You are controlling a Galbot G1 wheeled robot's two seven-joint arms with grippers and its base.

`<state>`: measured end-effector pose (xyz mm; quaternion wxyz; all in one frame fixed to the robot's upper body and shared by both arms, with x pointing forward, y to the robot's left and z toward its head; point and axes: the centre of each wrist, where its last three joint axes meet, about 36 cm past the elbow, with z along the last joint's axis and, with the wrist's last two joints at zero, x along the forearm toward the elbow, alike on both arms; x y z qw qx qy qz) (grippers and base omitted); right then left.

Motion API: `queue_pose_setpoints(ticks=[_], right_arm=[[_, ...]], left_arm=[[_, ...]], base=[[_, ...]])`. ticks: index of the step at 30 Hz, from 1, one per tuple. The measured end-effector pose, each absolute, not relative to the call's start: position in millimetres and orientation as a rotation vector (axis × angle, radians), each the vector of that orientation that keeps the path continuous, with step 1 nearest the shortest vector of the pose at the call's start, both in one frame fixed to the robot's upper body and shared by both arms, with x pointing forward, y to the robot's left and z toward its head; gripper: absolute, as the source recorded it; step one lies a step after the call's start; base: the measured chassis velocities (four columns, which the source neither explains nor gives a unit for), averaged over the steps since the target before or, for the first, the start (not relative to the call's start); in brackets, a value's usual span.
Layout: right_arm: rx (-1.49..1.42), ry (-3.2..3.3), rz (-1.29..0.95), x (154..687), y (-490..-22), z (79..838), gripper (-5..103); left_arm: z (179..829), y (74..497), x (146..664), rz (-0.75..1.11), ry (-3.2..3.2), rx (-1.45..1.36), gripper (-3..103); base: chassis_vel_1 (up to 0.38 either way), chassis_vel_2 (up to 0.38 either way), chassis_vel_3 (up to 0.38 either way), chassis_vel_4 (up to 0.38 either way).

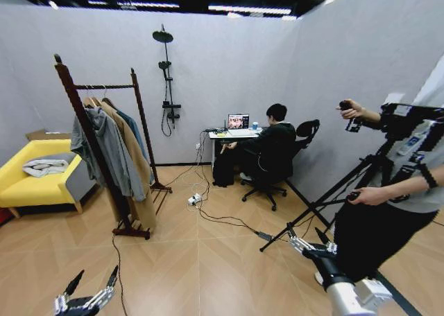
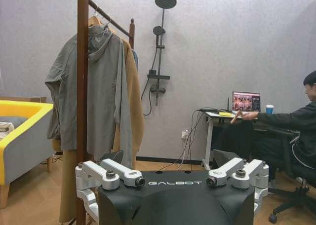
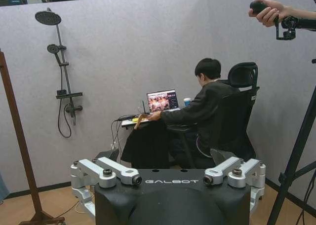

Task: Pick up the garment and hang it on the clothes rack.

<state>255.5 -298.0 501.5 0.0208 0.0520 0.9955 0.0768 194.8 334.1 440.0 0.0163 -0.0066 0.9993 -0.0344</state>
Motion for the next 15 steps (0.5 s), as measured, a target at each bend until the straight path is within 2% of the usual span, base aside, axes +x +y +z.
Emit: queue_pose_setpoints(ticks=[15], right_arm=[[0.153, 3.071, 0.243, 257.8, -297.8, 505.6, 100]], left_arm=[[440.0, 334.1, 194.9, -0.107, 3.107, -0.02, 100]], base=[[0.0, 0.0, 0.0, 0.0]])
